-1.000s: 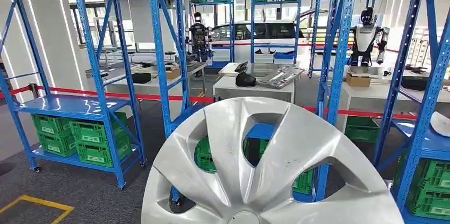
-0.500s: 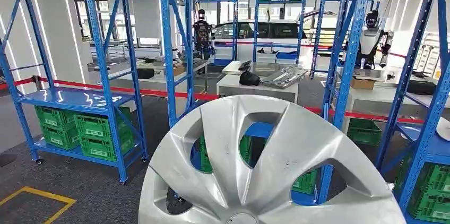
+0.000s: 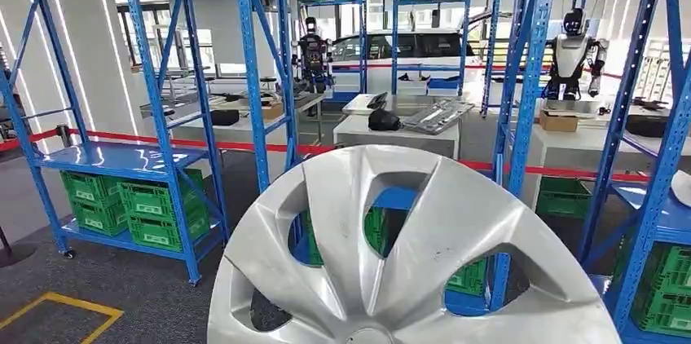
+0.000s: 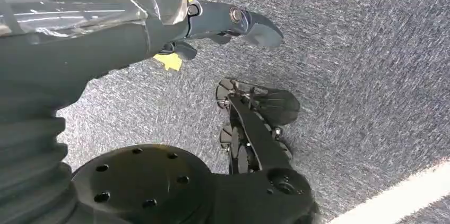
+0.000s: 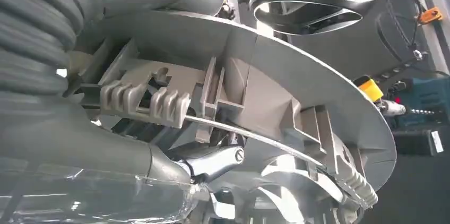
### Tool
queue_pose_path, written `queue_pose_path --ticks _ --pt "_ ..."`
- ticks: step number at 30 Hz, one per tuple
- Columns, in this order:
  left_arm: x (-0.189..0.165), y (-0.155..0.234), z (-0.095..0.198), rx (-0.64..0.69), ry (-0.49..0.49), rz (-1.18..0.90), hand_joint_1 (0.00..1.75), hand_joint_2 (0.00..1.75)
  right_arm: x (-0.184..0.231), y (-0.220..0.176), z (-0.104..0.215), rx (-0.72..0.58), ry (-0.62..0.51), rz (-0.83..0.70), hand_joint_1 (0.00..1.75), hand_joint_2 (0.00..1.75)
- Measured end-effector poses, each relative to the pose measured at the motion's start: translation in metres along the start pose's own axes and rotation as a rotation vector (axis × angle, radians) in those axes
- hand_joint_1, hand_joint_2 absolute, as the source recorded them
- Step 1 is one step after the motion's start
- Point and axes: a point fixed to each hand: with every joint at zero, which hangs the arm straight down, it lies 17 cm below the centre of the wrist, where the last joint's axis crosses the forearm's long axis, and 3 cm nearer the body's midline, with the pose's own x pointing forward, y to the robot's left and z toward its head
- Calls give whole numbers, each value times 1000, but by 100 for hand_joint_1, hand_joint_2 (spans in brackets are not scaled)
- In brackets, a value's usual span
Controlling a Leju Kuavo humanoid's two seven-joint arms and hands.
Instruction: Take the parts from the cabinet and place them on the table.
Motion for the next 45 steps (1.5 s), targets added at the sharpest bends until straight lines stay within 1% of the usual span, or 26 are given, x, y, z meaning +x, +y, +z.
queue_pose_path --ticks 4,7,18,23,30,34,45 --pt "6 1 -1 6 -10 7 0 175 0 1 0 8 2 0 175 175" --pt "2 1 0 10 -1 10 0 175 -1 2 1 10 9 5 175 175" --pt "6 -5 1 3 -7 17 0 175 -5 1 4 7 26 6 175 175" --pt "-2 -3 3 3 8 16 0 175 -5 1 3 8 27 10 175 175" --pt "-2 -2 4 7 7 14 0 175 -6 1 3 6 28 11 175 175" --pt "4 -1 3 6 -3 11 0 175 -6 0 2 4 27 15 175 175" --pt "3 -2 5 1 -3 9 0 175 -8 0 5 -7 36 19 175 175"
